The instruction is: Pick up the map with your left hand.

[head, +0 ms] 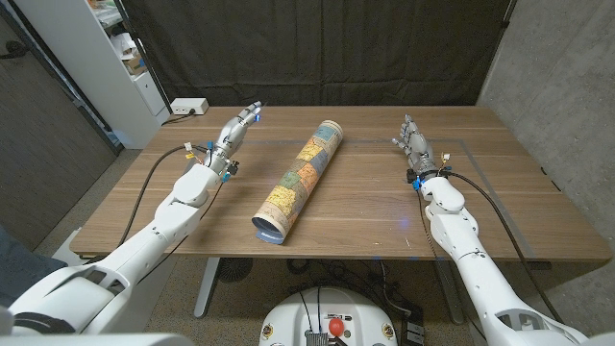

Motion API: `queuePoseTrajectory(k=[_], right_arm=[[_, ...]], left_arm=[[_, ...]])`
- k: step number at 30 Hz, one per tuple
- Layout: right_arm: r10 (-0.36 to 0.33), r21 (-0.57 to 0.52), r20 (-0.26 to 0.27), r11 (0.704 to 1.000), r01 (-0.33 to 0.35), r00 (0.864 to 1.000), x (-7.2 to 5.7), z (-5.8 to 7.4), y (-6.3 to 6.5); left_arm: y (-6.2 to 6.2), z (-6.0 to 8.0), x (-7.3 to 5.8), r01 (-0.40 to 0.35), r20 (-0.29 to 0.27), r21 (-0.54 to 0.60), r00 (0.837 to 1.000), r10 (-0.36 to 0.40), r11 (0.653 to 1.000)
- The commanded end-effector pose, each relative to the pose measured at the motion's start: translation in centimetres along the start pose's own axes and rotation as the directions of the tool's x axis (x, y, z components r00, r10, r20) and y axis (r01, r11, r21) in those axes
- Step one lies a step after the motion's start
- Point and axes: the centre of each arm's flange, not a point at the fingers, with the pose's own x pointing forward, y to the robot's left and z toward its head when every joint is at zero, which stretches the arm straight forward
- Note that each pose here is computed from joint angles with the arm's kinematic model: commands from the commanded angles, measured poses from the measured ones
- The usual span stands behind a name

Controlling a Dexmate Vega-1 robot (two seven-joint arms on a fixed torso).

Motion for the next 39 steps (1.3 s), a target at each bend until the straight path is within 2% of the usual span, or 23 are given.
queuePoseTrajectory(k=[1, 13, 22, 32, 39], right_arm=[[-0.005, 0.003, 0.002, 1.0, 0.005, 1.0, -0.1, 0.0, 0.1], [-0.008, 0.001, 0.007, 1.0, 0.008, 1.0, -0.2, 0.2, -0.3], [-0.007, -0.003, 0.009, 1.0, 0.007, 1.0, -0.3, 0.3, -0.5], [-0.018, -0.001, -0.004, 1.0, 0.018, 1.0, -0.5, -0.3, -0.4], [-0.027, -0.005, 0.005, 1.0, 0.027, 1.0, -0.5, 0.0, -0.4]], left_arm=[[-0.4, 0.4, 0.0, 0.023, 0.001, 0.065, 1.0, -0.023, 0.998], [-1.3, 1.3, 0.5, 0.045, 0.007, 0.148, 0.999, -0.047, 0.988], [-1.5, 2.2, 0.6, 0.072, 0.008, 0.228, 0.997, -0.076, 0.971], [-0.7, 2.7, -0.1, 0.064, 0.017, 0.296, 0.997, -0.072, 0.953], [0.1, 3.0, -0.2, 0.058, 0.029, 0.324, 0.997, -0.072, 0.944]])
